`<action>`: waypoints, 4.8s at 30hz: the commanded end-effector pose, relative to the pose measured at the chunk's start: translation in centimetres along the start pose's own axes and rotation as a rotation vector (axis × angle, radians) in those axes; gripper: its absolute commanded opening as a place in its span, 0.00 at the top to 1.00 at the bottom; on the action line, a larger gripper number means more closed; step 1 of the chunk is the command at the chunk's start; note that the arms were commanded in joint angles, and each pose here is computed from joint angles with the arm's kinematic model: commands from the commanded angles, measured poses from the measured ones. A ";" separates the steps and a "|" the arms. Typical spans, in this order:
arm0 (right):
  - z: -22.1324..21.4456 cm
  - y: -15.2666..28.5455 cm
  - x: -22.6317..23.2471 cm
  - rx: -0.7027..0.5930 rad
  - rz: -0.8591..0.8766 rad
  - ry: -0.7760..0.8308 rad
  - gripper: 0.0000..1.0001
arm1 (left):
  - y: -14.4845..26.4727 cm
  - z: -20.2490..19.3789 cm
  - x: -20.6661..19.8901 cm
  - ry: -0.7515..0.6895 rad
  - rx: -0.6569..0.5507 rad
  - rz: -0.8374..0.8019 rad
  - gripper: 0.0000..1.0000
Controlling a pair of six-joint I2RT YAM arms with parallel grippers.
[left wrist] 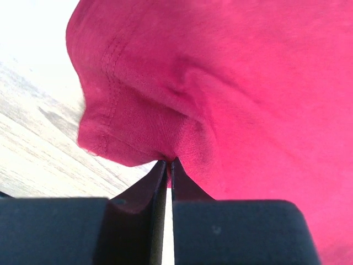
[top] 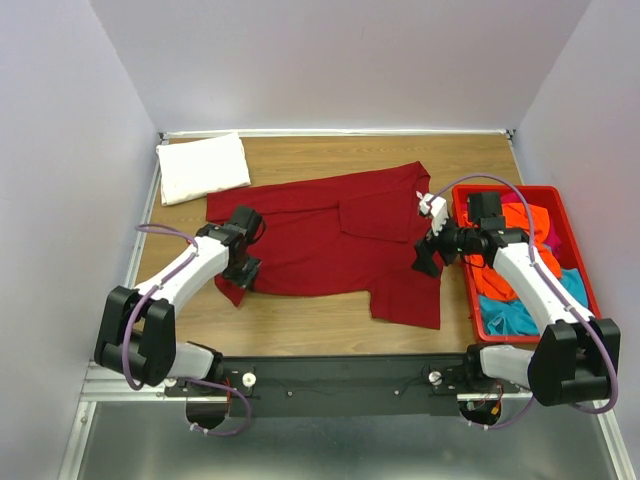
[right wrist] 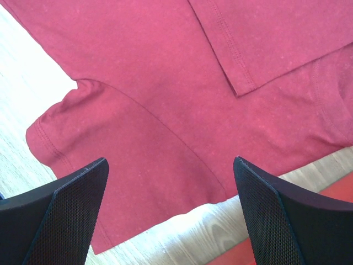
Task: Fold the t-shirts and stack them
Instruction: Fold the tshirt
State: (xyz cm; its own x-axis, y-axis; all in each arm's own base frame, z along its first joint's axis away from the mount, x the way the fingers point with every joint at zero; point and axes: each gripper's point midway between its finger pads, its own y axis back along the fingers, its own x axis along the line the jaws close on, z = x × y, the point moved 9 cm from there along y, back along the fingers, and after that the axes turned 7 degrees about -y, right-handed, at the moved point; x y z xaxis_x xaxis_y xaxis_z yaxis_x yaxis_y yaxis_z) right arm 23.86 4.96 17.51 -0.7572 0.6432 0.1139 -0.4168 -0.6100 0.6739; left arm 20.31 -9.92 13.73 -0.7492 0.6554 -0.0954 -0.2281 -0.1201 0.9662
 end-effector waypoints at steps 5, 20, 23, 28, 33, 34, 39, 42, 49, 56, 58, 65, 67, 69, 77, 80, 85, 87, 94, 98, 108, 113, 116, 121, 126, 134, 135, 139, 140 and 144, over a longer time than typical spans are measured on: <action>-0.7 -0.6 0.0 0.016 0.036 -0.013 0.00 | 0.6 1.9 -2.5 -0.086 -0.095 -0.024 0.82; -0.9 -0.8 1.0 -0.015 0.155 0.038 0.00 | 5.4 3.7 -4.8 -0.254 -0.222 -0.441 0.66; -0.5 -0.3 0.9 -0.025 0.131 0.070 0.00 | 6.9 4.4 -5.1 -0.314 -0.302 -0.569 0.47; -0.5 -1.2 0.4 -0.004 0.159 0.032 0.00 | 8.2 5.5 -3.9 -0.406 -0.438 -0.826 0.26; 0.2 -1.9 -2.8 0.088 -0.038 -0.032 0.00 | 8.3 9.1 -2.9 -0.504 -0.541 -0.965 0.23; 1.0 -2.0 -3.9 0.092 -0.110 -0.063 0.00 | 8.6 10.3 -3.1 -0.491 -0.584 -0.926 0.23; 7.3 -3.9 -9.4 0.002 -0.245 -0.223 0.03 | 6.0 13.4 -3.3 -0.512 -0.562 -0.808 0.29; 8.5 -7.1 -12.9 0.027 -0.309 -0.362 0.06 | 4.7 13.9 -3.3 -0.531 -0.568 -0.767 0.30; 9.9 -11.8 -20.3 -0.005 -0.429 -0.533 0.09 | 1.0 15.4 -1.8 -0.477 -0.532 -0.657 0.33; 9.1 -15.1 -23.7 0.003 -0.418 -0.590 0.18 | -1.1 16.5 -0.9 -0.481 -0.496 -0.620 0.37; 8.7 -16.0 -24.1 0.012 -0.404 -0.605 0.22 | -1.3 16.8 -0.9 -0.489 -0.494 -0.615 0.37; 8.2 -17.7 -24.6 0.036 -0.356 -0.632 0.52 | -0.8 17.8 -0.6 -0.496 -0.520 -0.612 0.39; 8.6 -17.8 -25.0 0.023 -0.355 -0.629 0.74 | -0.2 18.2 -0.5 -0.493 -0.540 -0.614 0.39; 9.0 -17.9 -25.6 0.009 -0.381 -0.625 1.00 | 0.2 18.4 -0.4 -0.499 -0.560 -0.615 0.39; 12.4 -17.7 -29.5 -0.140 -0.567 -0.578 0.99 | 1.7 19.0 -0.8 -0.522 -0.582 -0.640 0.39; 12.5 -17.6 -29.8 -0.150 -0.561 -0.565 0.74 | 1.5 18.9 -0.6 -0.514 -0.570 -0.628 0.40; 13.2 -16.4 -28.8 -0.150 -0.508 -0.518 0.01 | -0.2 19.7 -0.8 -0.482 -0.546 -0.555 0.41; 13.4 -15.6 -28.4 -0.143 -0.500 -0.501 0.00 | -0.8 20.2 -1.1 -0.483 -0.525 -0.550 0.43; 14.7 -10.4 -24.0 -0.125 -0.403 -0.374 0.00 | -1.7 20.9 -1.8 -0.511 -0.507 -0.542 0.44; 14.7 -5.8 -18.1 -0.146 -0.264 -0.309 0.00 | 0.6 20.1 -1.6 -0.552 -0.586 -0.634 0.44; 8.3 0.5 -6.0 -0.169 -0.039 -0.151 0.00 | 8.6 16.8 -3.5 -0.784 -0.754 -0.831 0.23; 4.5 0.7 -2.5 -0.170 0.055 -0.104 0.00 | 13.8 16.2 -4.4 -0.913 -0.883 -0.741 0.22; 3.4 0.8 -1.4 -0.181 0.087 -0.085 0.00 | 15.4 15.8 -4.1 -0.941 -0.949 -0.715 0.22; 2.7 1.0 -1.0 -0.187 0.091 -0.073 0.00 | 16.6 15.4 -2.1 -0.961 -1.045 -0.644 0.14; 2.7 1.4 -0.6 -0.204 0.096 -0.052 0.00 | 15.6 14.7 -1.1 -1.004 -1.048 -0.608 0.05; 3.3 2.6 0.1 -0.241 0.073 -0.016 0.00 | 15.9 12.6 1.0 -1.309 -1.142 -0.427 0.05; 3.3 2.6 0.2 -0.244 0.078 -0.015 0.00 | 15.7 12.3 1.2 -1.367 -1.138 -0.397 0.05; 3.5 2.7 0.3 -0.251 0.084 -0.016 0.00 | 15.0 11.0 2.1 -1.552 -1.123 -0.283 0.04; 3.5 2.7 0.3 -0.252 0.083 -0.017 0.00 | 14.4 10.6 2.4 -1.576 -1.100 -0.276 0.03; 3.5 2.8 0.3 -0.252 0.079 -0.016 0.00 | 13.6 9.0 3.0 -1.671 -1.056 -0.331 0.02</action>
State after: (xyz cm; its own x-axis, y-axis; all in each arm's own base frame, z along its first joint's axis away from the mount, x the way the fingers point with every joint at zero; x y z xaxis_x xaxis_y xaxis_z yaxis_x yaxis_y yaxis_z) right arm 24.46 5.07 21.67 -0.7731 0.6080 0.1805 -0.4698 -0.7402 0.4810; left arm 21.94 -3.21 30.53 0.3786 0.6859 0.6215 -0.9232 0.2320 0.3065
